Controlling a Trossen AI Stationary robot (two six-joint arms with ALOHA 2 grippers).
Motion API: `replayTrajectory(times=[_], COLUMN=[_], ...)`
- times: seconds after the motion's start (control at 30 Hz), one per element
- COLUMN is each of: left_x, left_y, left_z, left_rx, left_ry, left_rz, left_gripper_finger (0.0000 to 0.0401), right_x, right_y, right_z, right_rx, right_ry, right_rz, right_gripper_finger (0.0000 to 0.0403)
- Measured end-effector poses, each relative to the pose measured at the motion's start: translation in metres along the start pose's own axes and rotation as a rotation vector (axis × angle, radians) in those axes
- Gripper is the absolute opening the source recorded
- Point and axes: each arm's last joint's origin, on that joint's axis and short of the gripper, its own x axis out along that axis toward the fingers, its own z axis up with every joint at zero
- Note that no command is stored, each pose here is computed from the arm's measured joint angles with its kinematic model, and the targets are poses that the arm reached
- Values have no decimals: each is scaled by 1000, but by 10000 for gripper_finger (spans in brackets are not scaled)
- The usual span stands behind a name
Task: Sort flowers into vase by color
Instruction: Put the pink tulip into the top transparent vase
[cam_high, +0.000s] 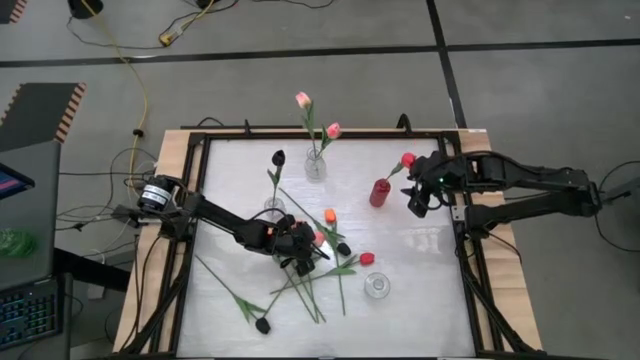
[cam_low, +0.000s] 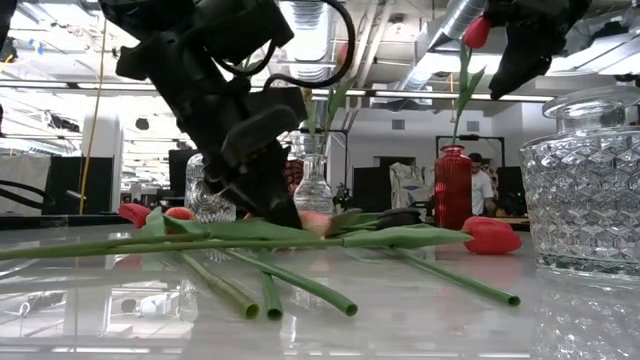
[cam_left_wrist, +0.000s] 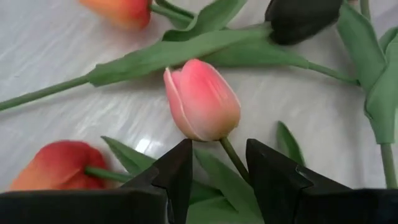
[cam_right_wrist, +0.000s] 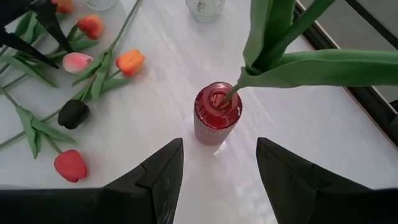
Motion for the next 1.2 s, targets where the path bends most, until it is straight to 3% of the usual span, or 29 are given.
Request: replayTrajectory(times=[0.23, 0.5, 0.8, 1.2], left_x=[0, 0, 0, -4], left_y=[1, 1, 1, -8], left_z=[-1, -2, -1, 14], left_rx=[10, 8, -16, -56], left_ry=[8, 20, 18, -39], left_rz=[10, 2, 1, -48], left_gripper_finger=[128, 58, 8, 0], right_x=[-1, -3, -4, -7], right_y=[4, 10, 16, 23], right_z=[-1, -3, -5, -5], right_rx=[-22, -54, -83, -108], right_ry=[0, -1, -2, -22], right_rz=[19, 47, 73, 109], right_gripper_finger=[230, 230, 230, 230])
